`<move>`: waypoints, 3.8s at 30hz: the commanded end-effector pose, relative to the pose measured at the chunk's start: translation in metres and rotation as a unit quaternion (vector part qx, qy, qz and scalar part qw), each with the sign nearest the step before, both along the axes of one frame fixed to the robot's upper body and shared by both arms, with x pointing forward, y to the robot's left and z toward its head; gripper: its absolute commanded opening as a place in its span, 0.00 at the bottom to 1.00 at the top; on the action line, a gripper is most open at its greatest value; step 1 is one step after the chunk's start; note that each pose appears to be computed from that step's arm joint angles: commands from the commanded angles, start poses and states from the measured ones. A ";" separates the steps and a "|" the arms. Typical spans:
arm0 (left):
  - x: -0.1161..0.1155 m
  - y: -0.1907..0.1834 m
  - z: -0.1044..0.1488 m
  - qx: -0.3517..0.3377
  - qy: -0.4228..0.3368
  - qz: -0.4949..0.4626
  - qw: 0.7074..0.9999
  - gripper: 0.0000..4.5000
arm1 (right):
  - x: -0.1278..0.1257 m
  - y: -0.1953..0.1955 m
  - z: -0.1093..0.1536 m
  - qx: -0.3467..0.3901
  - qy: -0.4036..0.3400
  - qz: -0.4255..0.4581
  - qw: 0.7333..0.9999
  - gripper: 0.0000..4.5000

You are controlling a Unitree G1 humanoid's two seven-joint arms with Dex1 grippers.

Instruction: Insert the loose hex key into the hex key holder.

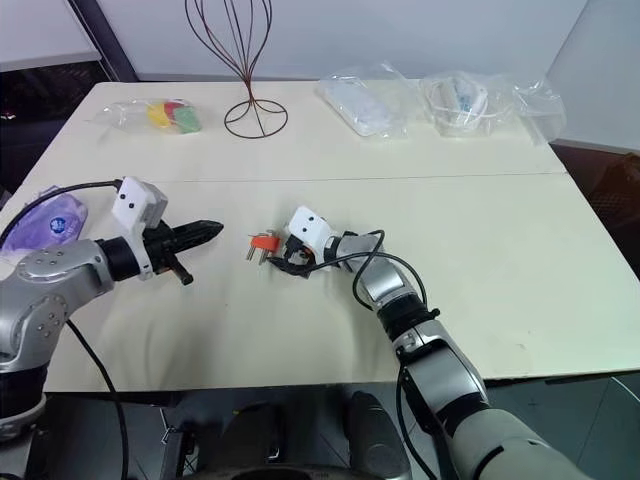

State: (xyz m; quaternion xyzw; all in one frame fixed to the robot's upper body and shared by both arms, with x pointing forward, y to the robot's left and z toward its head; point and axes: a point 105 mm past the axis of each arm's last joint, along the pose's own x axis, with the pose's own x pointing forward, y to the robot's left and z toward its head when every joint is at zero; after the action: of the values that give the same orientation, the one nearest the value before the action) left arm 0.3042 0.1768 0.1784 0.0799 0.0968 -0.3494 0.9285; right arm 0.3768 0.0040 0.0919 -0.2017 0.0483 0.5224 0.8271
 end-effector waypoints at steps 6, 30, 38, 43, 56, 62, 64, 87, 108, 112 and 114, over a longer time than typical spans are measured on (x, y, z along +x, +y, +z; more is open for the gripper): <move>0.002 0.003 0.009 0.003 -0.029 0.001 1.000 0.00 | -0.012 0.014 -0.002 0.012 0.034 0.052 0.998 0.98; 0.004 -0.003 0.010 0.002 -0.035 -0.007 0.999 0.00 | -0.001 0.004 0.001 -0.016 0.025 0.053 0.998 0.98; 0.005 -0.004 0.012 0.003 -0.037 -0.011 0.999 0.00 | 0.005 -0.002 0.003 -0.037 0.009 0.051 0.998 0.98; 0.007 -0.005 0.013 0.004 -0.038 -0.012 0.999 0.00 | 0.001 -0.008 0.001 -0.055 0.012 0.072 0.996 0.98; 0.008 -0.008 0.013 0.004 -0.039 -0.016 0.999 0.00 | 0.020 -0.010 0.010 -0.044 -0.015 0.026 0.999 0.98; 0.007 -0.006 0.014 0.006 -0.039 -0.011 0.999 0.00 | 0.014 -0.003 0.002 -0.044 0.004 0.044 0.998 0.98; 0.006 -0.006 0.014 0.006 -0.039 -0.010 0.999 0.00 | 0.010 -0.002 -0.002 -0.047 0.009 0.053 0.997 0.98; 0.006 -0.004 0.014 0.005 -0.040 -0.005 0.999 0.00 | 0.004 0.016 -0.006 -0.027 0.019 0.050 0.998 0.34; 0.026 -0.029 0.030 -0.078 -0.040 -0.082 0.993 0.00 | -0.010 -0.029 0.085 -0.028 -0.316 -0.026 0.948 0.23; 0.032 -0.044 0.038 -0.099 -0.039 -0.128 0.986 0.00 | -0.021 -0.041 0.105 -0.051 -0.381 -0.017 0.923 0.23; 0.033 -0.051 0.042 -0.118 -0.034 -0.158 0.980 0.00 | -0.025 -0.045 0.117 -0.056 -0.408 -0.014 0.911 0.23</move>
State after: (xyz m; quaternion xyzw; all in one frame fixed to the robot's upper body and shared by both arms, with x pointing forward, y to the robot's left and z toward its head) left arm 0.3400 0.1313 0.2078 -0.0029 0.0332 -0.4725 0.8807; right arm 0.3594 -0.0426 0.1841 -0.4349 -0.2109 0.3952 0.7811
